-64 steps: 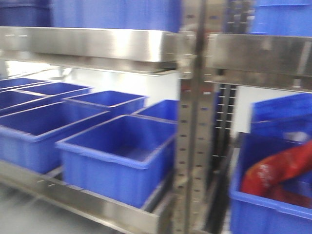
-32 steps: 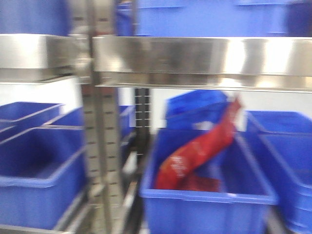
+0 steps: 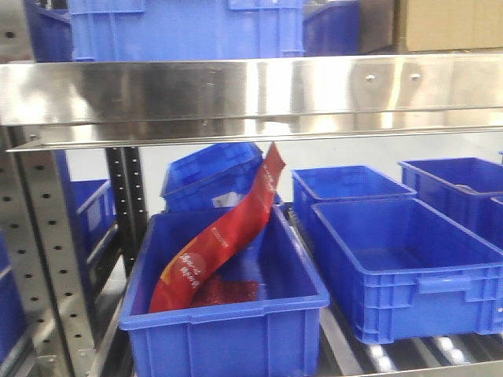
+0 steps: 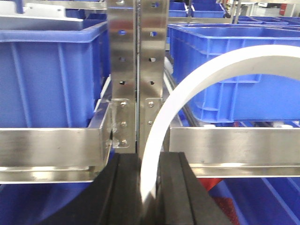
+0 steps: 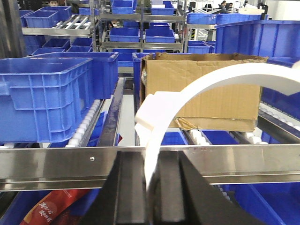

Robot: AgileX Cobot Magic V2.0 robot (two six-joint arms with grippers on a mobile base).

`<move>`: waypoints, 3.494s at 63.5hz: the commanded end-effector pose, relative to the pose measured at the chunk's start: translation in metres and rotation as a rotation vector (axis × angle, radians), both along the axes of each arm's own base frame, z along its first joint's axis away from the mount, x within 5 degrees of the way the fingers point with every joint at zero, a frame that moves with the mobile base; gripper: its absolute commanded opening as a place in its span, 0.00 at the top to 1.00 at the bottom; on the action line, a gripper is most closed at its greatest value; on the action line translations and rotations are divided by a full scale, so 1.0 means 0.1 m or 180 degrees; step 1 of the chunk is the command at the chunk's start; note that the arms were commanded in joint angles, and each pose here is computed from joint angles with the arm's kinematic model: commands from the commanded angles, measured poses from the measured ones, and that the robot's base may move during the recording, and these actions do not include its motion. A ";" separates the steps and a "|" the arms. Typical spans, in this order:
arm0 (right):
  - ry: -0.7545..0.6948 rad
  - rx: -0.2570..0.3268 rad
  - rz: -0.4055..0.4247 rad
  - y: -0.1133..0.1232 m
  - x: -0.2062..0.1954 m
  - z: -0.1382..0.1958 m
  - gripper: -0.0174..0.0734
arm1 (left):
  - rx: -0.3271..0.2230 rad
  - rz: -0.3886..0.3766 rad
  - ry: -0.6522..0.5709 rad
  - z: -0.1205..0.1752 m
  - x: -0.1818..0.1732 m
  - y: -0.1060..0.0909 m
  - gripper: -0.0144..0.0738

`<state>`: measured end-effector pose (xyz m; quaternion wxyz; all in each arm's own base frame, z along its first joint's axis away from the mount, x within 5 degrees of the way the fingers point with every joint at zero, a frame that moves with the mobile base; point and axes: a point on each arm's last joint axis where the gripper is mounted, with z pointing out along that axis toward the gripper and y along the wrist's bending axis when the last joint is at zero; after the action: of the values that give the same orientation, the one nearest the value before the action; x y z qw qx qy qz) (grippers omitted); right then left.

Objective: Grab PVC pipe and place in blue bin

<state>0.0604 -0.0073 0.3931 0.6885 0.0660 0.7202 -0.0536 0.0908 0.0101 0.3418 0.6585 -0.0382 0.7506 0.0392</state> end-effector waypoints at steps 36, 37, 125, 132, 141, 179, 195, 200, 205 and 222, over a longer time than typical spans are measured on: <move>-0.0068 -0.0036 -0.0017 -0.01 0.00 0.02 0.99 | -0.0036 -0.0004 -0.0115 0.03 -0.01 0.00 0.96; -0.0068 -0.0036 -0.0017 -0.01 0.00 0.02 0.99 | -0.0036 -0.0004 -0.0115 0.03 -0.01 0.00 0.96; -0.0068 -0.0036 -0.0017 -0.01 0.00 0.02 0.99 | -0.0036 -0.0004 -0.0115 0.03 -0.01 0.00 0.96; -0.0068 -0.0036 -0.0017 -0.01 0.00 0.02 0.99 | -0.0036 -0.0004 -0.0115 0.03 -0.01 0.00 0.96; -0.0068 -0.0036 -0.0017 -0.01 0.00 0.02 0.99 | -0.0036 -0.0004 -0.0115 0.03 -0.01 0.00 0.96; -0.0068 -0.0036 -0.0017 -0.01 0.00 0.02 0.99 | -0.0036 -0.0004 -0.0115 0.03 -0.01 0.00 0.96; -0.0068 -0.0036 -0.0017 -0.01 0.00 0.02 0.99 | -0.0036 -0.0004 -0.0115 0.03 -0.01 0.00 0.96; -0.0068 -0.0036 -0.0017 -0.01 0.00 0.02 0.99 | -0.0036 -0.0004 -0.0115 0.03 -0.01 0.00 0.96; -0.0068 -0.0036 -0.0017 -0.01 0.00 0.02 0.99 | -0.0036 -0.0004 -0.0115 0.03 -0.01 0.00 0.96; -0.0068 -0.0036 -0.0017 -0.01 0.00 0.02 0.99 | -0.0034 -0.0004 -0.0132 0.04 -0.01 0.00 0.96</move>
<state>0.0604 -0.0073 0.3931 0.6885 0.0660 0.7202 -0.0537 0.0908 0.0101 0.3418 0.6585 -0.0382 0.7506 0.0392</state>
